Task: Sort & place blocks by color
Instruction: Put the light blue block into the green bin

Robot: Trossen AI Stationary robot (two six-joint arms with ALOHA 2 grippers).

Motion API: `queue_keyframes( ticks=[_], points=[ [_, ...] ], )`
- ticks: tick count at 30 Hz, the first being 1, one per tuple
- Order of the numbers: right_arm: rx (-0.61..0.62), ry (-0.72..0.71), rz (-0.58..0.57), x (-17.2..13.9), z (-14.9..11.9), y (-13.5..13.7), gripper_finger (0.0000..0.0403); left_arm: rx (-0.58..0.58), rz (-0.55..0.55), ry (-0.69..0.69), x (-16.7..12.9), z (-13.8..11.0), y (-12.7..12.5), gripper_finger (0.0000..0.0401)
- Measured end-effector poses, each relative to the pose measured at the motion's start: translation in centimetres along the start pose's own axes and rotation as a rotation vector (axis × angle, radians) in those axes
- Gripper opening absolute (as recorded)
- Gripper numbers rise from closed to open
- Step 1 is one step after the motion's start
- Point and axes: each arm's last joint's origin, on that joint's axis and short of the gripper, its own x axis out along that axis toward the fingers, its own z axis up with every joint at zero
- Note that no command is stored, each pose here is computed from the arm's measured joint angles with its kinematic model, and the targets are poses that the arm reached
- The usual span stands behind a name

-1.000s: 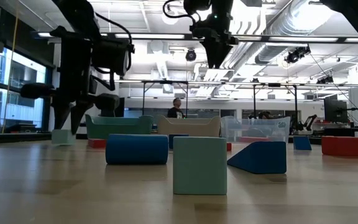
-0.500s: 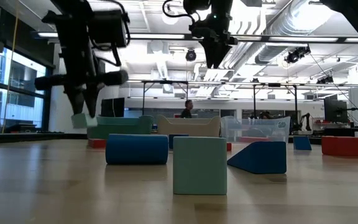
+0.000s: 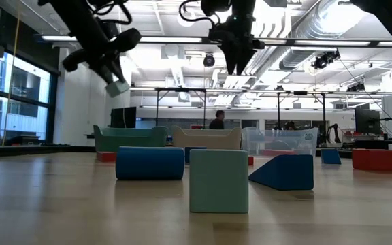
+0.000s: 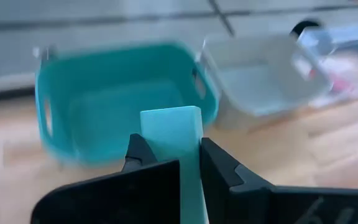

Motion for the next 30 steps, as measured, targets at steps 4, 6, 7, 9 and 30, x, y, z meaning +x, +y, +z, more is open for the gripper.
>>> queue_keyframes(
  ticks=[4,6,7,9,30],
  points=[
    [0.017,0.011,0.033,0.0,0.0,0.1,0.0165,0.076,-0.032,-0.074,1.0,2.1,0.6,0.0],
    [0.051,0.015,0.04,0.0,0.0,0.1,0.0165,0.101,-0.047,-0.097,1.6,3.1,1.1,0.0],
    [0.07,0.015,0.04,0.0,0.0,0.1,0.0165,0.109,-0.053,-0.105,2.0,3.5,1.4,0.0],
    [0.103,0.016,0.04,0.0,0.0,0.1,0.0165,0.125,-0.059,-0.102,2.8,4.2,2.1,0.0],
    [0.272,0.017,0.036,-0.1,-0.1,0.3,0.0165,0.162,-0.014,0.246,12.5,2.2,5.2,0.0]
  ],
)
